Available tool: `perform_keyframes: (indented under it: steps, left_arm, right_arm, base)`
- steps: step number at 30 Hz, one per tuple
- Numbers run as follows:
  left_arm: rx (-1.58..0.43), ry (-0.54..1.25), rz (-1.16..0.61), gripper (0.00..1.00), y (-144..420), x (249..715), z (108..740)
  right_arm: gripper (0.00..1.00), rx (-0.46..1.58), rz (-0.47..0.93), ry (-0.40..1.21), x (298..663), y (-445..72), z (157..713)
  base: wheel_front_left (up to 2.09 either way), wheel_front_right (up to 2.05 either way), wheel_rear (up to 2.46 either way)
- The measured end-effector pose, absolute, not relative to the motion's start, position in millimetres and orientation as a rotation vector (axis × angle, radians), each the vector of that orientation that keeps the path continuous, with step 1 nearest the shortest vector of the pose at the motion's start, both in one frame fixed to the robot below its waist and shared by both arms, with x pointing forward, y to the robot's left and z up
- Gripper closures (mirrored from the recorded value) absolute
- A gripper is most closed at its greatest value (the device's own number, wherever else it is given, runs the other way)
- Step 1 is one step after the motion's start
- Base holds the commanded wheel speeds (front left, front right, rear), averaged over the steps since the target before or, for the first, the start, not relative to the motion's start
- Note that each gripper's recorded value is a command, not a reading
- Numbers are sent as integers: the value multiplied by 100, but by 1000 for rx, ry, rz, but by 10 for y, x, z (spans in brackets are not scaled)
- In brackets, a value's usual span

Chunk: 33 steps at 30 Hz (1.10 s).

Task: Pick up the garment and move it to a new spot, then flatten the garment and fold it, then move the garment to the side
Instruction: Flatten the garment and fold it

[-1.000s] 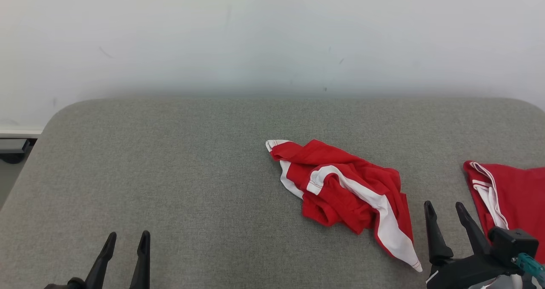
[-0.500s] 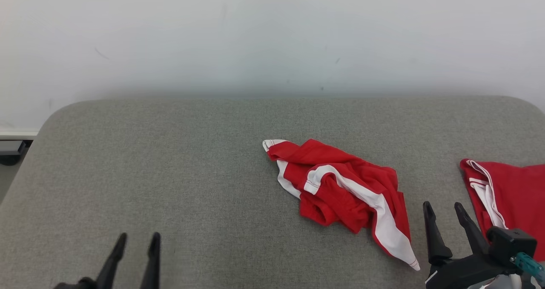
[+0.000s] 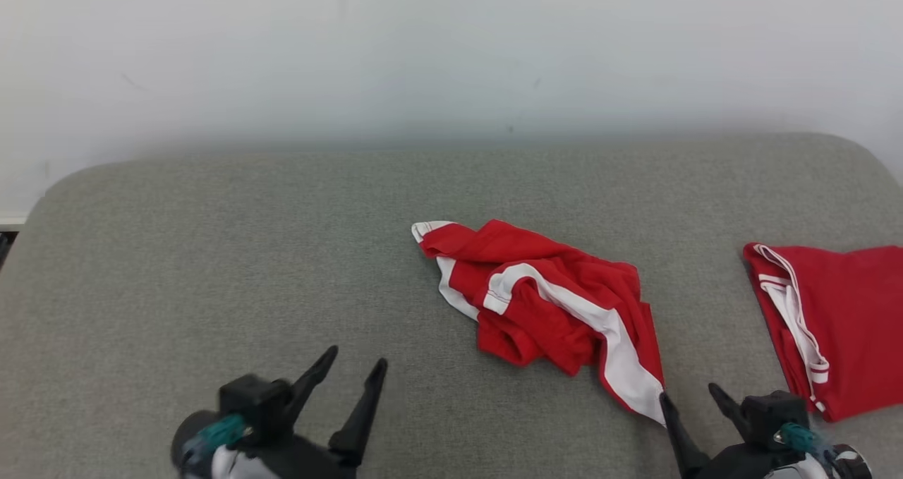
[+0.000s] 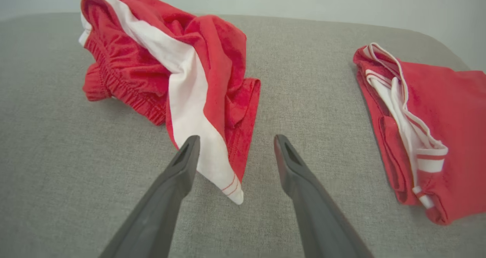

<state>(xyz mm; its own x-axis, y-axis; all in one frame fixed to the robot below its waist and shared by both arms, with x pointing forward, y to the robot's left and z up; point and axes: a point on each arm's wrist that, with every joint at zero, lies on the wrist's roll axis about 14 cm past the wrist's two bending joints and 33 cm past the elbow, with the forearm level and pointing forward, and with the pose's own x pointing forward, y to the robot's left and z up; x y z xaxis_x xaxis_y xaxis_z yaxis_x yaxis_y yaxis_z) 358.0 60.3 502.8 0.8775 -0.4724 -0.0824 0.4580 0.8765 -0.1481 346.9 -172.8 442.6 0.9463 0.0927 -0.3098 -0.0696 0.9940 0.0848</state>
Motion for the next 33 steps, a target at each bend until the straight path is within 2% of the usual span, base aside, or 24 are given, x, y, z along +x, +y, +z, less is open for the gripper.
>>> perform_keyframes:
  steps: [8,22,33]
  left_arm:
    - [-43,224,-637,0,175,3756,4856]
    - [-6,318,-807,0,-485,4038,4722]
    - [26,361,-813,0,-512,4150,4578]
  right_arm:
    - [0,40,107,448,3359,-1699,4152]
    - [0,41,76,511,3446,-1775,4018]
    - [0,57,102,549,3441,-1654,3911]
  base:
    - [0,0,0]
    - [0,0,0]
    - [0,0,0]
